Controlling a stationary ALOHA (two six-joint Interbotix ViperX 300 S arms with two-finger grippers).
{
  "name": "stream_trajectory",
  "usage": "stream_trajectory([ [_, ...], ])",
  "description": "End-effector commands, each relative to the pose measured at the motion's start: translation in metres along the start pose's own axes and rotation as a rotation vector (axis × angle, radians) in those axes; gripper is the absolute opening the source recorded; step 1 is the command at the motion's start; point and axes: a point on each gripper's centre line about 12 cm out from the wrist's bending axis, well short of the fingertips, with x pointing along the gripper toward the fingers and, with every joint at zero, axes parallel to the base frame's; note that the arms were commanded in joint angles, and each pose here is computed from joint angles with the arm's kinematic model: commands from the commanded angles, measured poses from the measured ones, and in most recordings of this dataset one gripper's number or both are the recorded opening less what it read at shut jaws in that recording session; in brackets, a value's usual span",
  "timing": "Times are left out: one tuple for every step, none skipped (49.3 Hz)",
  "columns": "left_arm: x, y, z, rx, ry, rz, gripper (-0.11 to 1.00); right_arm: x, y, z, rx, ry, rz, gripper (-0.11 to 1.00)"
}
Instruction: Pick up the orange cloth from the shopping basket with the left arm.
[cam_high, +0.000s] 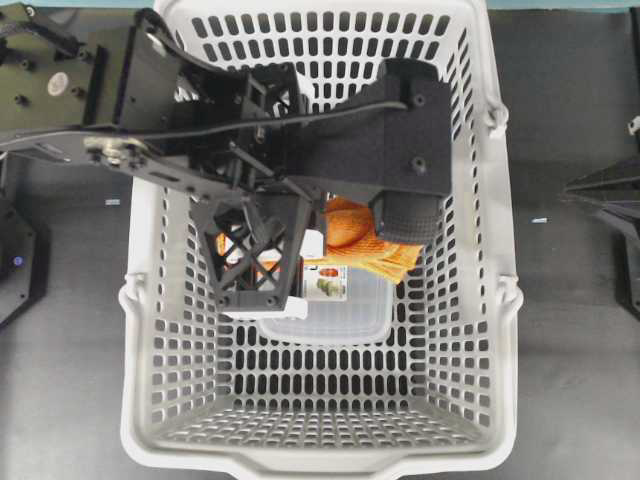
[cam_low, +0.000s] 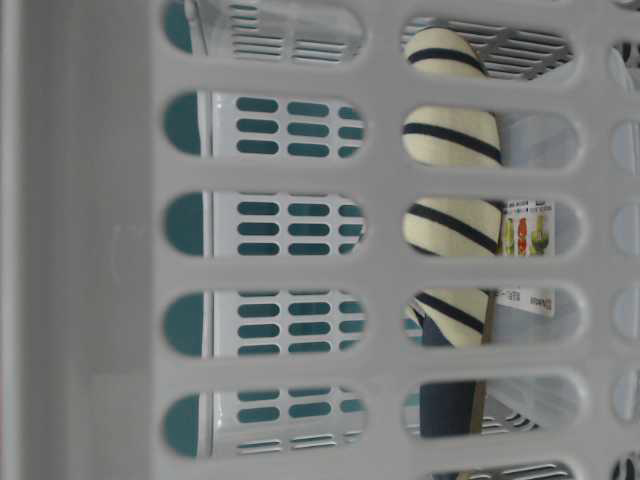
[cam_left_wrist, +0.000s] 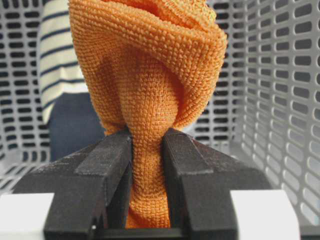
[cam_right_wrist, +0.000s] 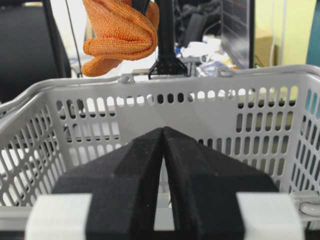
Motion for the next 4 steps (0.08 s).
stream_trajectory([
  [-0.0141, 0.0008, 0.0023, -0.001, -0.04, 0.0, 0.17, 0.0013, -0.0006, 0.0021, 0.004, -0.006, -0.004, 0.0],
  [-0.0149, 0.0015, 0.002, -0.003, -0.04, 0.001, 0.17, 0.0013, -0.0006, 0.0022, 0.004, -0.008, -0.004, 0.0],
  [-0.0141, 0.0008, 0.0023, -0.001, -0.04, 0.0, 0.17, 0.0012, -0.0005, 0.003, 0.004, -0.009, -0.003, 0.0],
  [-0.015, 0.0008, 0.0022, -0.001, -0.042, 0.0, 0.17, 0.0011, -0.0005, 0.0024, 0.004, -0.008, -0.004, 0.0],
])
